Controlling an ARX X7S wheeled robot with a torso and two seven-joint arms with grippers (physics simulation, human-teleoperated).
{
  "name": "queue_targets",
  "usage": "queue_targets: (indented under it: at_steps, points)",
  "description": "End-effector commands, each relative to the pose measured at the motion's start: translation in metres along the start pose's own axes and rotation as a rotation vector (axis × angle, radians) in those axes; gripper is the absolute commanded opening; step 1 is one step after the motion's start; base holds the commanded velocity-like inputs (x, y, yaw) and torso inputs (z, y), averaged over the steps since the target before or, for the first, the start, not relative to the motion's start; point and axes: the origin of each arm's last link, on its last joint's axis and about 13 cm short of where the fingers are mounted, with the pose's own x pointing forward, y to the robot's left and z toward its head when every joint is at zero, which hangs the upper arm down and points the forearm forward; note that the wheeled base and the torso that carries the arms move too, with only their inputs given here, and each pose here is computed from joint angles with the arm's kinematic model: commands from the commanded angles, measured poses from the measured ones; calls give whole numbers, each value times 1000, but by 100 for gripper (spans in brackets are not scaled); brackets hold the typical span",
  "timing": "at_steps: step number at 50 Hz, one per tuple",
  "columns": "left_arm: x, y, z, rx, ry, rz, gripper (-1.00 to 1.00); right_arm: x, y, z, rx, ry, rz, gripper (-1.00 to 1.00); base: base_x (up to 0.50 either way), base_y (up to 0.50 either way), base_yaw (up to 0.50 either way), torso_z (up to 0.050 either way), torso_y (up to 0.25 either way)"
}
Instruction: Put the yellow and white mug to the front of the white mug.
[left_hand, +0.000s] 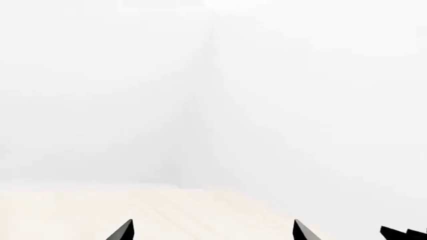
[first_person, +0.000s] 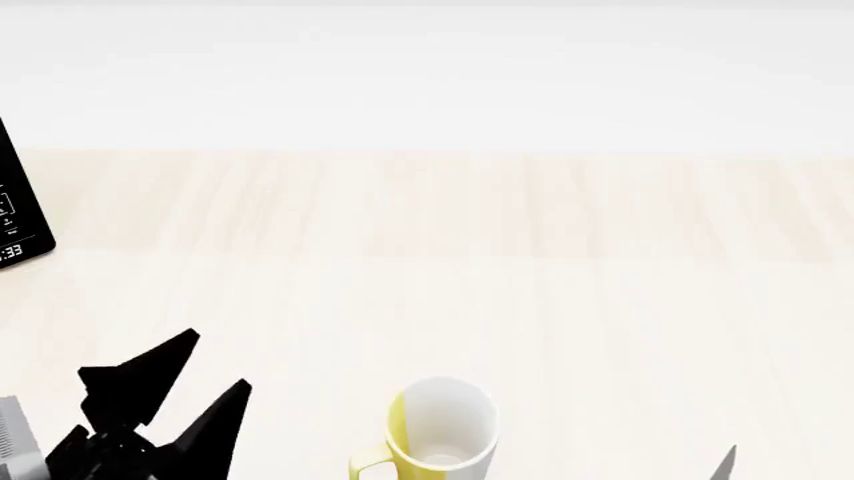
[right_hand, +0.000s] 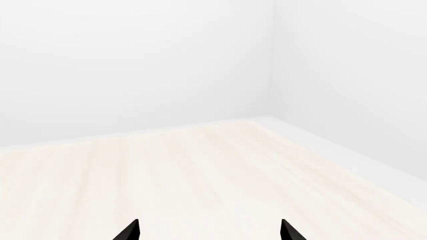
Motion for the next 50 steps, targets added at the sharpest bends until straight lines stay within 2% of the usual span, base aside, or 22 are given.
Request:
queue_targets:
  at_steps: [1, 8, 9, 10, 11, 13, 17, 24, 25, 27, 29, 30, 31, 34, 38, 40, 42, 43, 45, 47, 48, 50]
  points:
    - [-12, -15, 4, 68, -113, 173, 100, 0, 0, 0, 0, -1, -5, 100, 0, 0, 0, 0, 0]
    - [-20, -22, 7, 113, -194, 338, 100, 0, 0, 0, 2, 0, -7, 100, 0, 0, 0, 0, 0]
    - [-22, -24, 5, 146, -190, 352, 100, 0, 0, 0, 2, 0, -7, 100, 0, 0, 0, 0, 0]
    - [-23, -25, 5, 117, -197, 349, 100, 0, 1, 0, 0, 0, -3, 100, 0, 0, 0, 0, 0]
    - [-24, -26, 5, 147, -212, 398, 100, 0, 1, 0, 0, 0, -2, 100, 0, 0, 0, 0, 0]
    - [-26, -28, 4, 128, -230, 430, 100, 0, 1, 0, 2, 0, -2, 100, 0, 0, 0, 0, 0]
    - [-31, -34, -6, 166, -231, 467, 100, 0, 1, -1, 2, 2, 0, 100, 0, 0, 0, 0, 0]
    - [-40, -47, -6, 200, -254, 486, 100, 0, 2, -1, 0, 2, 2, 100, 0, 0, 0, 0, 0]
    - [-41, -50, -6, 255, -260, 500, 100, 0, 2, -1, 1, 1, 2, 100, 0, 0, 0, 0, 0]
    - [-44, -53, -6, 234, -275, 509, 100, 0, 2, -1, 2, 1, 3, 100, 0, 0, 0, 0, 0]
    - [-48, -58, -7, 305, -302, 531, 100, 0, 3, -1, 4, -4, 6, 100, 0, 0, 0, 0, 0]
    - [-49, -60, -7, 306, -322, 532, 100, 0, 3, -1, 5, -7, 4, 100, 0, 0, 0, 0, 0]
    - [-51, -63, -6, 375, -332, 544, 100, 0, 3, -1, 5, -8, 4, 100, 0, 0, 0, 0, 0]
    - [-52, -69, -5, 435, -352, 526, 100, 0, 3, 0, 5, -16, -8, 100, 0, 0, 0, 0, 0]
    - [-54, -74, -3, 426, -377, 531, 100, -1, 2, 0, 12, -30, -13, 100, 0, 0, 0, 0, 0]
    - [-57, -80, 4, 474, -420, 576, 100, -2, 2, 4, 43, -86, 16, 100, 0, 0, 0, 0, 0]
    - [-60, -84, 9, 461, -447, 580, 100, -5, 3, 8, 34, -163, 51, 100, 0, 0, 0, 0, 0]
    - [-61, -86, 11, 531, -437, 589, 100, -8, 4, 10, 36, -206, 76, 100, 0, 0, 0, 0, 0]
    - [-61, -90, 14, 522, -448, 590, 100, -11, 4, 12, 26, -239, 93, 100, 0, 0, 0, 0, 0]
    - [-63, -97, 18, 569, -470, 579, 100, -15, 4, 15, -7, -287, 76, 100, 0, 0, 0, 0, 0]
    - [-64, -101, 20, 514, -465, 550, 100, -16, 5, 16, -7, -286, 73, 100, 0, 0, 0, 0, 0]
    - [-65, -105, 25, 556, -484, 559, 100, -16, 5, 16, -21, -302, 62, 100, 0, 0, 0, 0, 0]
